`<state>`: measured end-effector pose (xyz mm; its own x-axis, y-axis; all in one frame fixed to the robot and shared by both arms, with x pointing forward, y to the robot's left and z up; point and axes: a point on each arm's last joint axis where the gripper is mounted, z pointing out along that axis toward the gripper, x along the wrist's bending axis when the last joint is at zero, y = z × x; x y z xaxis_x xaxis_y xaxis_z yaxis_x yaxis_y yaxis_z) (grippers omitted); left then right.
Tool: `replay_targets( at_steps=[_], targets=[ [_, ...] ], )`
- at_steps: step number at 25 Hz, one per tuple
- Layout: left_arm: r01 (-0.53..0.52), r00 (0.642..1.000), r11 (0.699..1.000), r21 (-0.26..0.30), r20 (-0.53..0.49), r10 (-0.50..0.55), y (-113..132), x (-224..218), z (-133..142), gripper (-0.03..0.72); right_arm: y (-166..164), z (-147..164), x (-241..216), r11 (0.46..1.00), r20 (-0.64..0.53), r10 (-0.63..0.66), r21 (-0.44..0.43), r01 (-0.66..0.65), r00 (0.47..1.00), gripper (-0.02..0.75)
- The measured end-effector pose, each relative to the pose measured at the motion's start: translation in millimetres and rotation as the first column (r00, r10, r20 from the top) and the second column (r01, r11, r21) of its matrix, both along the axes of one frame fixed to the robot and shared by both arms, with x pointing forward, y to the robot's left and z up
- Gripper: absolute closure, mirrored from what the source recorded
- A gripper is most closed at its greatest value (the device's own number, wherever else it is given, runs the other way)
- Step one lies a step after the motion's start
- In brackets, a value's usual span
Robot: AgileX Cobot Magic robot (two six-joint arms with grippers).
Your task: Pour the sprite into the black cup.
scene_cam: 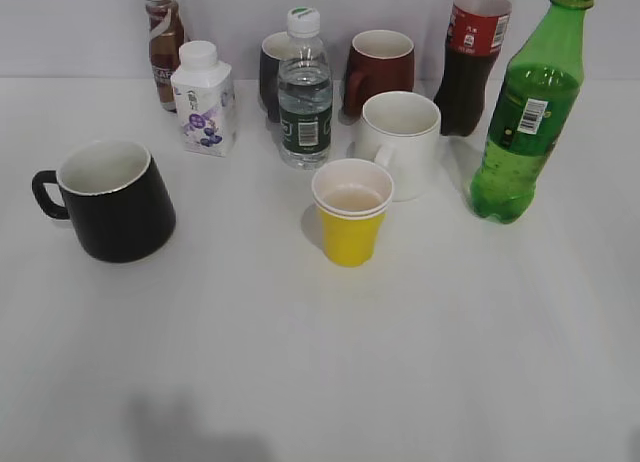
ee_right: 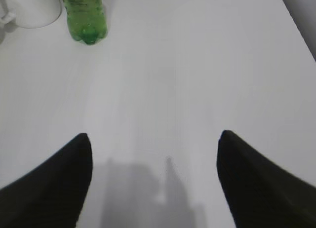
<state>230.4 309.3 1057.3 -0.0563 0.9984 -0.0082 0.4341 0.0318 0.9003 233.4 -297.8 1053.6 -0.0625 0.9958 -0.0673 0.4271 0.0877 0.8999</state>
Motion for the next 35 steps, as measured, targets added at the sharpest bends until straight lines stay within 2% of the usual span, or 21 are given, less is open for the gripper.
replay_targets(
  at_steps=[8, 14, 35],
  targets=[
    [0.000, 1.000, 1.000, 0.000, 0.000, 0.000, 0.0, 0.0, 0.0, 0.455, -0.9, 0.0, 0.0, 1.000, 0.000, -0.006, -0.010, 0.006, 1.000, 0.150],
    [0.000, 1.000, 1.000, 0.000, 0.000, 0.000, 0.0, 0.0, 0.0, 0.484, -0.9, 0.0, 0.0, 1.000, 0.000, -0.006, -0.010, 0.006, 1.000, 0.150],
    [0.000, 1.000, 1.000, 0.000, 0.000, 0.000, 0.0, 0.0, 0.0, 0.485, 0.0, 0.0, 0.0, 1.000, 0.000, 0.000, 0.000, 0.000, 1.000, 0.150]
  ],
)
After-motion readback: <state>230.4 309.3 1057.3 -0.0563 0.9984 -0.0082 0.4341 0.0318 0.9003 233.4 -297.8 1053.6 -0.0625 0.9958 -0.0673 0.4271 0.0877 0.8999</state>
